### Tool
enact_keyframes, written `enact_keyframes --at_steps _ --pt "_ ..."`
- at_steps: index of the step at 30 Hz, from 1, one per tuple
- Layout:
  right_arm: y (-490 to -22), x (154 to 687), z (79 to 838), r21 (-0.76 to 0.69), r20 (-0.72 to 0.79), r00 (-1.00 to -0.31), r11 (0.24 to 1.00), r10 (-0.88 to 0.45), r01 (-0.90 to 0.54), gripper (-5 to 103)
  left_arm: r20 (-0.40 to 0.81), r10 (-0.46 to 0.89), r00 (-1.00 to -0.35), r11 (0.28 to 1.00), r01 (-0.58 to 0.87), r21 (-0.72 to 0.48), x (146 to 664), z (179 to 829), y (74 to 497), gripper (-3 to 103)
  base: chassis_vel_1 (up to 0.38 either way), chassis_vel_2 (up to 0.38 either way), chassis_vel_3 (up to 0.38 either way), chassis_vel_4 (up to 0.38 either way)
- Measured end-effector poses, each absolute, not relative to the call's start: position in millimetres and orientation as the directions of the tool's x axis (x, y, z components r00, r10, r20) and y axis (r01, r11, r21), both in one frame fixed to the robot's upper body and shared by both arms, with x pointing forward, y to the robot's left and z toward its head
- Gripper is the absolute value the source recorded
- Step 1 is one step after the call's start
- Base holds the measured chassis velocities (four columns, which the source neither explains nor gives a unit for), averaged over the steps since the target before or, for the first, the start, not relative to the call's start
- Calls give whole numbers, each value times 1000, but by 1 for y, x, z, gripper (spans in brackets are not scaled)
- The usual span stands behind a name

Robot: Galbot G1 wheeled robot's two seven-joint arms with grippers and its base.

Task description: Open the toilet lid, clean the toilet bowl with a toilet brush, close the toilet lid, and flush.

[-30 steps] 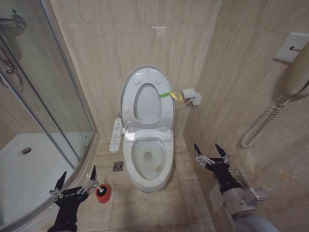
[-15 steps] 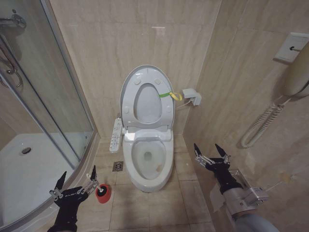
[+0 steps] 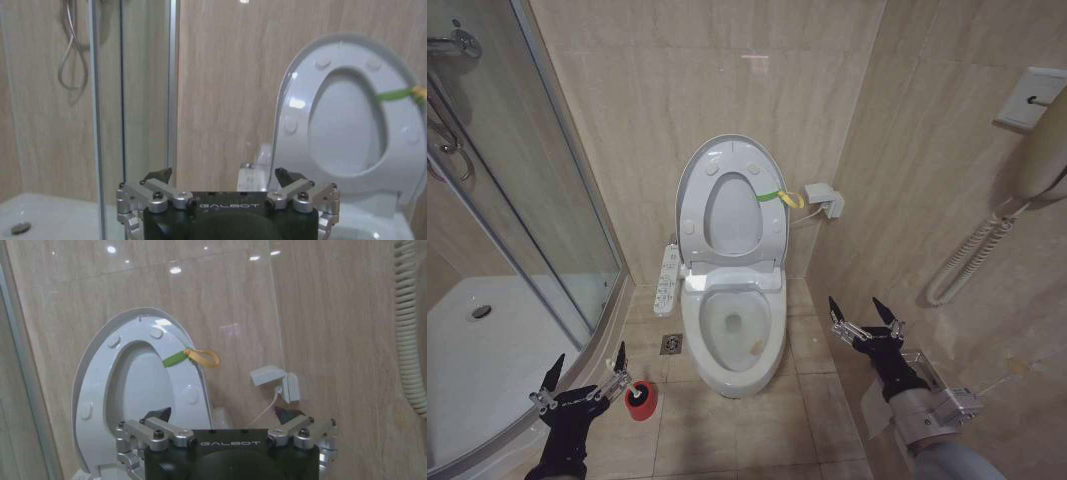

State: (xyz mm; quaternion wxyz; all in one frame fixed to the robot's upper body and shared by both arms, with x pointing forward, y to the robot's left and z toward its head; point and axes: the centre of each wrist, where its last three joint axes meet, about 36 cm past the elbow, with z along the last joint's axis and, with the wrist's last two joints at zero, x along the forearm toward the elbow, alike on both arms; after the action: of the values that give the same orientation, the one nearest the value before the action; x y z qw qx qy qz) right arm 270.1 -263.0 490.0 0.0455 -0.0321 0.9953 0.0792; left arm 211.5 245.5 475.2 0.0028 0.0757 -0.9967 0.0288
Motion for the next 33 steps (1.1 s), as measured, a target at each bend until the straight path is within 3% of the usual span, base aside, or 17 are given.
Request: enact_keyframes --at_steps 13,26,33 --pt "-263 270 490 155 -96 -994 985 -57 -71 100 101 -189 -977 976 -198 -88 309 438 361 100 0 0 0 0" --pt "-263 270 490 155 -96 -994 985 -57 -71 100 86 -185 -979 977 -193 -90 308 441 367 100 0 0 0 0" --pt "-263 270 490 155 -96 -994 985 -56 -71 100 -98 -102 -990 995 -101 -10 258 481 343 100 0 0 0 0"
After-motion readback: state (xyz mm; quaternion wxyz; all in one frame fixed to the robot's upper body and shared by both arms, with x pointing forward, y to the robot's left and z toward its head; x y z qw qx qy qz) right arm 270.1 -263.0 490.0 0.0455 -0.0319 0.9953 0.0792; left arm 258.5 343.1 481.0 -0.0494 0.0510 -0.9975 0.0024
